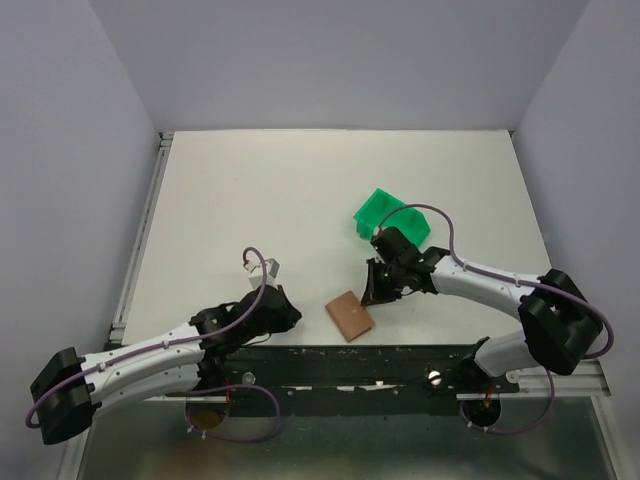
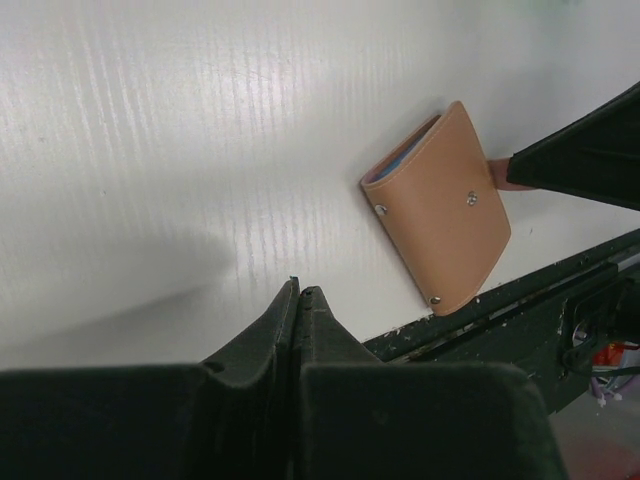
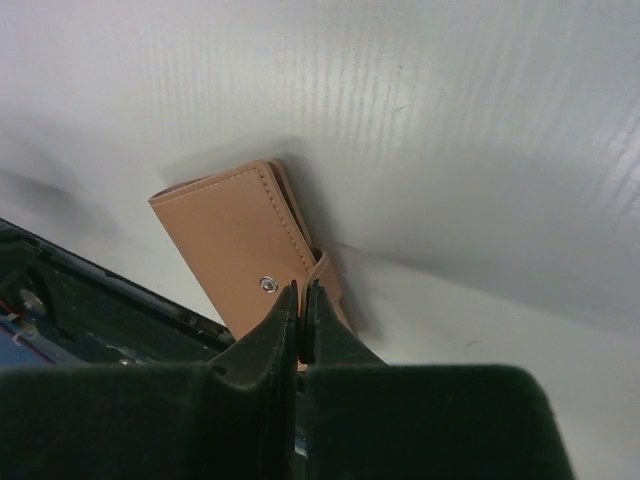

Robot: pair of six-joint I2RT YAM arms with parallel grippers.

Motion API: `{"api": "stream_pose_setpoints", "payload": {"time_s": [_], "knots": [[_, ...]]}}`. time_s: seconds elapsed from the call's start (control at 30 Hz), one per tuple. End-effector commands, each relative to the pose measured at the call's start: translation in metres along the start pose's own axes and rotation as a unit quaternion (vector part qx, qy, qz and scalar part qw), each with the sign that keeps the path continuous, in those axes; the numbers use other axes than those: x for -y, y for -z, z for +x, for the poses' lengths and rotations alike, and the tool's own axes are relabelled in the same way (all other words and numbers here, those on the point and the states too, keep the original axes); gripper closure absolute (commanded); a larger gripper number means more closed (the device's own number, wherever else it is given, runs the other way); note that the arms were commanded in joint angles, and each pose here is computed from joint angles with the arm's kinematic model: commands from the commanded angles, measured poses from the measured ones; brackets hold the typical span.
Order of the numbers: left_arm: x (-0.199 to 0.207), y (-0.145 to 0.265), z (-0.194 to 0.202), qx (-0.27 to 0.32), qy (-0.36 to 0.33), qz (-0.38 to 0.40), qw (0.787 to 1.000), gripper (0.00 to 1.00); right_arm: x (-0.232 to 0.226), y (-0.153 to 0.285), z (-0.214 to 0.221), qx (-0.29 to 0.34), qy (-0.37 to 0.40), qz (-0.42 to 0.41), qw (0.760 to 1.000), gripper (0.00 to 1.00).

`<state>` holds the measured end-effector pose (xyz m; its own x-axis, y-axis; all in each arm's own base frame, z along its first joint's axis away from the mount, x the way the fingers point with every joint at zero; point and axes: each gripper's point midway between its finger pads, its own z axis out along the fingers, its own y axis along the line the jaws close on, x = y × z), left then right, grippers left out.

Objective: Put the credit cards into the card holder
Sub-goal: Close the card holder at the corner of the board.

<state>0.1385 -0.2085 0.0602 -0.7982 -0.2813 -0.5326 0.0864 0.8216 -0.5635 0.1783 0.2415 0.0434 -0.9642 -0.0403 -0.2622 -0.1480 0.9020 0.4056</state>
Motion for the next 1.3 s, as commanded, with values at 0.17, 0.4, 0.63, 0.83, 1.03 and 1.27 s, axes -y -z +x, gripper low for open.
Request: {"api": "stream_pose_setpoints", "payload": {"time_s": [0.17,0.4,0.63,0.83,1.03,1.27], "knots": [[0.029,-0.009,0.005,-0.022,-0.003,0.055,0.998,0.97,-0.012,-0.006,0.012,-0.014,-0.069,-0.048,0.996,1.0],[0.034,-0.028,0.023,-0.052,-0.004,0.066,0.996,0.98,-0.012,-0.007,0.019,-0.024,-0.065,-0.057,0.996,1.0],[0.045,-0.048,0.032,-0.073,-0.009,0.068,0.995,1.0,-0.016,-0.005,0.021,-0.025,-0.058,-0.069,0.996,1.0],[0.048,-0.056,0.034,-0.077,-0.009,0.066,0.995,1.0,-0.019,-0.006,0.021,-0.023,-0.054,-0.08,0.995,1.0],[0.049,-0.059,0.031,-0.071,-0.012,0.061,0.996,1.0,-0.024,-0.006,0.017,-0.02,-0.052,-0.088,0.995,1.0],[0.055,-0.063,0.023,-0.063,-0.024,0.052,0.996,1.0,-0.028,-0.005,0.01,-0.014,-0.042,-0.087,0.995,1.0]]}}
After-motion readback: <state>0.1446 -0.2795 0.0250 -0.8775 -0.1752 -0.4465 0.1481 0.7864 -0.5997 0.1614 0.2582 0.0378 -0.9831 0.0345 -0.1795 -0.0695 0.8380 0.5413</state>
